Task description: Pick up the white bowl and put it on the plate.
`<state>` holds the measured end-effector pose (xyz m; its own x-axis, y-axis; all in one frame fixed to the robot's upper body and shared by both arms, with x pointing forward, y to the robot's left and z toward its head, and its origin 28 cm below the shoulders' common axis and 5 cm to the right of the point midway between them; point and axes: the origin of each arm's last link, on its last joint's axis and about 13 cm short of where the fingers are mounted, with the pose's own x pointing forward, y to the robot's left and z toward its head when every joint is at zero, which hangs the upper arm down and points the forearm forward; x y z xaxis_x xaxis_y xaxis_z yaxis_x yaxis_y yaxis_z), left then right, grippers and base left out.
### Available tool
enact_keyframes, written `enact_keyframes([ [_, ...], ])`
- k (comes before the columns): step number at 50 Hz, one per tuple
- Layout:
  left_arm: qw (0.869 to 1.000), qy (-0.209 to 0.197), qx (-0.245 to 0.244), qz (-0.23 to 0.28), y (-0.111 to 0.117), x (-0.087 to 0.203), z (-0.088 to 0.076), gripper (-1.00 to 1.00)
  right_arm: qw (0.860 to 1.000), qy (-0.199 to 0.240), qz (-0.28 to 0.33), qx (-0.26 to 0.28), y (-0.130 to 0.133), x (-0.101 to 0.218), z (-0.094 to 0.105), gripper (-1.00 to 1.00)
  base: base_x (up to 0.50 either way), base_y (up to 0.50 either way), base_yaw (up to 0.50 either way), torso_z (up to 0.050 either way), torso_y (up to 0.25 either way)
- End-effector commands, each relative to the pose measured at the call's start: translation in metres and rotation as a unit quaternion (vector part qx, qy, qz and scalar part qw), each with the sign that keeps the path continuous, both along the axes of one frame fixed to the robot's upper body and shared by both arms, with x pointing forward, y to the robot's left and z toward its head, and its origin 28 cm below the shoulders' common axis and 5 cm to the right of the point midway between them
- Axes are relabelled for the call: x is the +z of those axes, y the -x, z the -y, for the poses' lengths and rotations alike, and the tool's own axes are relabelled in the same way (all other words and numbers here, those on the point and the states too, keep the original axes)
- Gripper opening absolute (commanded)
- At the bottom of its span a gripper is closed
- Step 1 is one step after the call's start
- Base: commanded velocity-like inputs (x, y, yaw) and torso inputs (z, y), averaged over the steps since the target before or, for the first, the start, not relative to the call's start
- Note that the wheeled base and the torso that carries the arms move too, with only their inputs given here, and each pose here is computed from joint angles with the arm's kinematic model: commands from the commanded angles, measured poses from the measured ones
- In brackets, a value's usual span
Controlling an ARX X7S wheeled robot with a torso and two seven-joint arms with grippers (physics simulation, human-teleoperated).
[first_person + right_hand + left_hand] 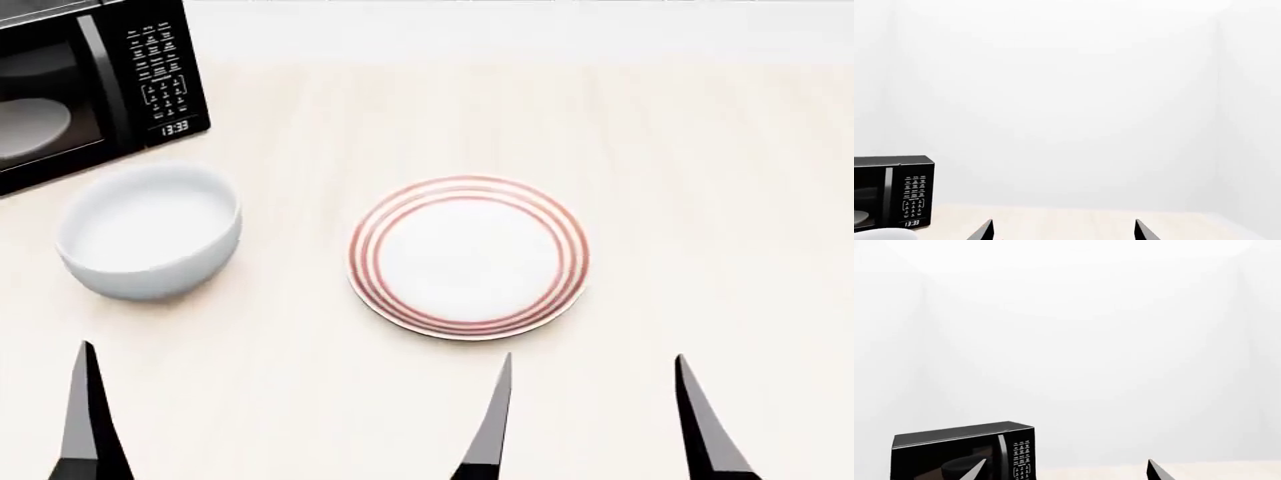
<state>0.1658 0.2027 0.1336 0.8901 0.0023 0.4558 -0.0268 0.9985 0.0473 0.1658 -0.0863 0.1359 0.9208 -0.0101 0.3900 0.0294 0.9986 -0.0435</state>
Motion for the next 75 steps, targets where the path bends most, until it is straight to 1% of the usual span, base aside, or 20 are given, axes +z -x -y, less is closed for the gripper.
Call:
enact_keyframes([
  [1, 1.000, 0.000, -0.001, -0.001, 0.000, -0.001, 0.000, 1.00, 1.000, 0.000, 0.003, -0.001, 0.000, 0.000, 0.000, 1.00, 0.39, 0.00, 0.00, 0.000, 0.000],
  [37, 1.000, -0.001, -0.001, -0.002, 0.000, -0.002, 0.000, 1.00, 1.000, 0.002, 0.001, 0.000, 0.000, 0.000, 0.000, 1.00, 0.39, 0.00, 0.00, 0.000, 0.000],
  [46, 1.000, -0.002, 0.000, -0.005, 0.001, -0.001, 0.000, 1.00, 1.000, 0.003, 0.004, -0.001, 0.000, 0.000, -0.001, 1.00, 0.02, 0.00, 0.00, 0.000, 0.002],
  [51, 1.000, 0.000, -0.007, -0.013, 0.004, 0.006, 0.001, 1.00, 1.000, 0.003, -0.001, 0.006, 0.000, -0.002, -0.001, 1.00, 0.00, 0.00, 0.00, 0.000, 0.000],
  [52, 0.995, 0.002, 0.068, 0.068, 0.000, 0.054, -0.029, 1.00, 1.000, 0.005, -0.005, 0.003, 0.002, -0.005, -0.001, 1.00, 0.00, 0.00, 0.00, 0.000, 0.000],
  [53, 0.984, -0.004, 0.155, 0.087, -0.013, 0.083, -0.058, 1.00, 1.000, 0.005, -0.005, 0.003, 0.002, -0.005, -0.001, 1.00, 0.00, 0.00, 0.00, 0.000, 0.000],
  [54, 0.976, -0.023, 0.199, 0.086, -0.019, 0.107, -0.069, 1.00, 1.000, 0.005, -0.005, 0.002, 0.002, -0.005, -0.001, 1.00, 0.00, 0.00, 0.00, 0.000, 0.000],
  [55, 0.962, -0.040, 0.256, 0.081, -0.021, 0.129, -0.078, 1.00, 1.000, 0.006, -0.005, 0.002, 0.002, -0.006, -0.001, 1.00, 0.00, 0.00, 0.00, 0.000, 0.000],
  [56, 0.972, -0.032, 0.226, 0.060, -0.022, 0.138, -0.074, 1.00, 1.000, 0.006, -0.005, 0.002, 0.002, -0.006, -0.001, 1.00, 0.00, 0.00, 0.00, 0.000, 0.000],
  [57, 0.985, -0.026, 0.168, 0.018, -0.019, 0.134, -0.067, 1.00, 1.000, 0.006, -0.005, 0.002, 0.002, -0.005, -0.001, 1.00, 0.00, 0.00, 0.00, 0.000, 0.000],
  [58, 0.993, -0.020, 0.109, -0.025, -0.017, 0.131, -0.061, 1.00, 1.000, 0.006, -0.005, 0.002, 0.002, -0.005, -0.001, 1.00, 0.00, 0.00, 0.00, 0.000, 0.000],
  [59, 0.996, -0.016, 0.049, -0.067, -0.012, 0.128, -0.055, 1.00, 1.000, 0.006, -0.004, 0.001, 0.002, -0.005, -0.001, 1.00, 0.00, 0.00, 0.00, 0.000, 0.000],
  [60, 0.996, -0.013, 0.031, -0.082, -0.011, 0.128, -0.054, 1.00, 1.000, 0.005, -0.005, 0.001, 0.002, -0.005, 0.000, 1.00, 0.00, 0.00, 0.00, 0.000, 0.000],
  [67, 0.995, -0.012, 0.034, -0.097, -0.016, 0.139, -0.056, 1.00, 1.000, 0.006, -0.005, 0.000, 0.002, -0.006, 0.000, 1.00, 0.00, 0.00, 0.00, 0.000, 0.000],
  [70, 0.993, 0.003, 0.034, -0.114, -0.021, 0.143, -0.059, 1.00, 1.000, 0.005, -0.005, -0.001, 0.002, -0.005, 0.001, 1.00, 0.00, 0.00, 0.00, 0.000, 0.000],
  [75, 0.991, 0.001, 0.040, -0.131, -0.029, 0.149, -0.064, 1.00, 1.000, 0.005, -0.005, -0.001, 0.002, -0.005, 0.001, 1.00, 0.00, 0.00, 0.00, 0.000, 0.000],
])
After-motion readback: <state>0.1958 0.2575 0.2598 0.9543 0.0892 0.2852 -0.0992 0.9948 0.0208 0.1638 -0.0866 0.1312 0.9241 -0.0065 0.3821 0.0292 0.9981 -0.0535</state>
